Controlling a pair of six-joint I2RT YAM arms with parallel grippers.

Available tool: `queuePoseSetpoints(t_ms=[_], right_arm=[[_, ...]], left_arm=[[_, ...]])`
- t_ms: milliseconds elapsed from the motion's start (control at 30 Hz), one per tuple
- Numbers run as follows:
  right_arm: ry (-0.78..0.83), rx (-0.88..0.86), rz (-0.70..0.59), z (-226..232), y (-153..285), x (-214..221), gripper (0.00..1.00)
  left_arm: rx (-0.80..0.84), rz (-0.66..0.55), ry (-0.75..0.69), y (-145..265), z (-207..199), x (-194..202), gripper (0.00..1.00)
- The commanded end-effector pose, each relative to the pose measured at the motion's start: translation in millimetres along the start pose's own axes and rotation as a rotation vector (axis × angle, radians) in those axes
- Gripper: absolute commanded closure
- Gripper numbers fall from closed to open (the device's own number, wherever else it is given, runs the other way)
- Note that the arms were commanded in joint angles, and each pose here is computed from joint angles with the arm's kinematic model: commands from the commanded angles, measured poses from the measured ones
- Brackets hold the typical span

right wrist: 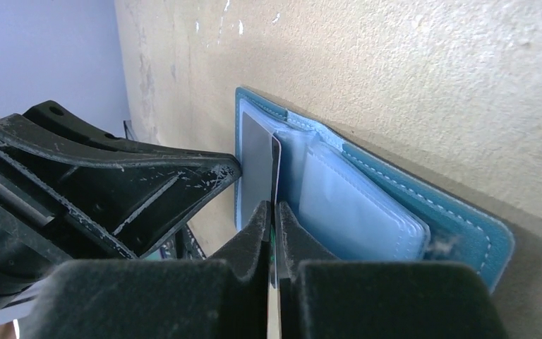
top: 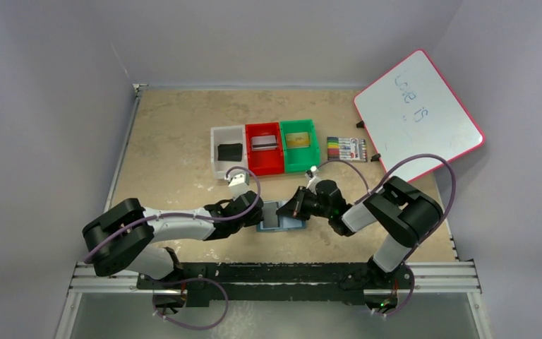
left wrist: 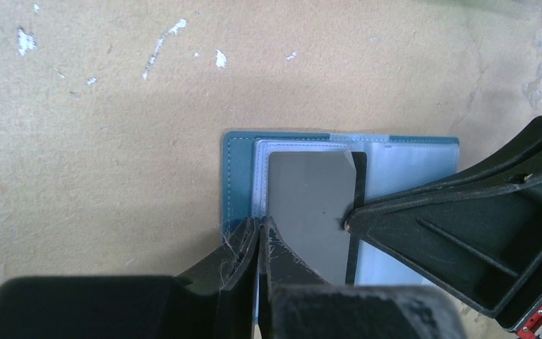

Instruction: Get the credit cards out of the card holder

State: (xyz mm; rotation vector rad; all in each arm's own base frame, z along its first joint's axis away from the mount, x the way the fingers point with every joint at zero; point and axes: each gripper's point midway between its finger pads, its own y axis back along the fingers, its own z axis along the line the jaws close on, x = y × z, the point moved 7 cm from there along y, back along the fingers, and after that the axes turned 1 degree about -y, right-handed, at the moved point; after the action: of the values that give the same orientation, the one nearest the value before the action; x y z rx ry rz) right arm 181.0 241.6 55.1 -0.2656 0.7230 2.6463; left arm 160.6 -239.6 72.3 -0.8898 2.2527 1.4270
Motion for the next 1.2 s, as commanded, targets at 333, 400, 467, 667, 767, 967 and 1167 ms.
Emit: queuePoseSetpoints(t_ms=[333, 400, 467, 667, 767, 967, 1167], right_arm=[[0.010, -0.022, 0.023, -9, 22, -2, 1.00], [0.009, 0.005, 0.023, -13, 25, -2, 1.00], [0.014, 0.024, 0.020, -15, 27, -3, 1.00], [0.009, 0.064, 0.007, -21, 34, -3, 1.00], [0.004, 0.072, -0.003, -23, 37, -2, 1.00], [-0.001, 0.068, -0.003, -24, 36, -2, 1.00], [-0.009, 0.042, 0.010, -23, 30, -3, 1.00]], left_arm=[[-0.085, 0.025, -0.072, -7, 15, 18, 1.00], [-0.101, 0.024, -0.079, -8, 18, 19, 1.00], [-0.110, 0.024, -0.085, -8, 20, 19, 1.00], [-0.125, 0.015, -0.094, -7, 19, 18, 1.00], [-0.119, 0.008, -0.097, -5, 16, 15, 1.00], [-0.071, -0.021, -0.105, 3, 0, 8, 0.92], [0.037, -0.094, -0.055, 24, -33, -18, 0.61]])
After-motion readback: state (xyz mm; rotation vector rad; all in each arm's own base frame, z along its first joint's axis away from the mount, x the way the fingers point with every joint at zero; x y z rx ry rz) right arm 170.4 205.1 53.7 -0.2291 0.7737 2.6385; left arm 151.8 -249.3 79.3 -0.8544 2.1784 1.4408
